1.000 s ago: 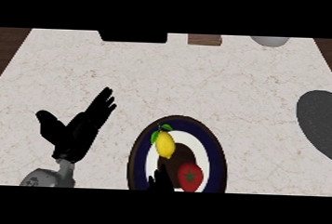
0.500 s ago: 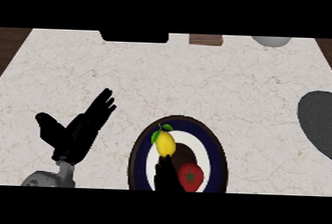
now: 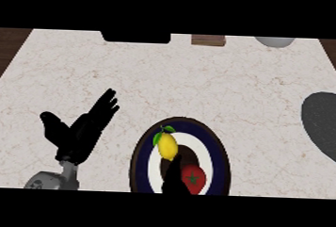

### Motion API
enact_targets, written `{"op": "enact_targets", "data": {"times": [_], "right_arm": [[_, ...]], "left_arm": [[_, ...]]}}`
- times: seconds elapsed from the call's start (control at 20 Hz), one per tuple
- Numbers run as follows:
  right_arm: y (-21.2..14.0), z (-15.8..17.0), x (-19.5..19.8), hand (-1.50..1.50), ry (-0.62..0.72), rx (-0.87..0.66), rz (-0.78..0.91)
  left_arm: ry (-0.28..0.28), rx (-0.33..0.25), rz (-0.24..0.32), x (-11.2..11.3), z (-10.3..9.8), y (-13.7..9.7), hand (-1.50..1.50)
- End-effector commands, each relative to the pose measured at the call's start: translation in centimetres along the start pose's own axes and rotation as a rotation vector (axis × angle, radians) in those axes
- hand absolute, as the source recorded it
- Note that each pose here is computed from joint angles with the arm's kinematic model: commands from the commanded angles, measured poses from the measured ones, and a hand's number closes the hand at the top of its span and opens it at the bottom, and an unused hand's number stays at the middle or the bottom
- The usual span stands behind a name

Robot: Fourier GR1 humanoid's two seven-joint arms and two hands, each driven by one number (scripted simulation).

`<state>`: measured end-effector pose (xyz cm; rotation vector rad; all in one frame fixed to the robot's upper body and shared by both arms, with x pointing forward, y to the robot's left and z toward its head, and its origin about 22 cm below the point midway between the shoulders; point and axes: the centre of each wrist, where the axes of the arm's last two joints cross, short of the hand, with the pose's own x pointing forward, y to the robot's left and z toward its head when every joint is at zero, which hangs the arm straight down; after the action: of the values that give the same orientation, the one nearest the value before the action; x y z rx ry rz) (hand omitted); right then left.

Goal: Pick the tomato from the plate and place it in the pan

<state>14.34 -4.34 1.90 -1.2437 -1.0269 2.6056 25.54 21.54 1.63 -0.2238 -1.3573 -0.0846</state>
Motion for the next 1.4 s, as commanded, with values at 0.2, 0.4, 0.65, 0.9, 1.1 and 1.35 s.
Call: {"op": "enact_targets", "data": {"times": [0.2,0.4,0.65,0.9,1.1,1.35], "right_arm": [[2.7,-2.1,-0.8,1.50,-0.075,-0.122,0.122],[1.8,-2.3,-0.1,1.50,-0.081,-0.158,0.124],[5.0,-1.2,-5.6,1.50,0.381,0.079,-0.653],[7.9,0.8,-7.8,1.50,0.778,0.101,-1.029],[7.0,5.0,-9.6,1.50,0.989,-0.177,-1.033],[4.1,8.8,-11.4,1.50,1.134,-0.423,-1.202]], "left_arm": [[0.014,-0.011,-0.002,1.5,0.6,0.5,0.00],[-0.003,-0.009,0.008,0.1,0.3,-1.5,0.00],[-0.021,0.095,0.023,0.1,1.0,1.9,0.00],[0.013,0.095,0.033,-1.6,2.4,2.1,0.00],[-0.009,0.077,0.019,-0.7,1.7,2.3,0.00],[0.008,0.046,0.016,-1.5,1.6,1.4,0.00]]}}
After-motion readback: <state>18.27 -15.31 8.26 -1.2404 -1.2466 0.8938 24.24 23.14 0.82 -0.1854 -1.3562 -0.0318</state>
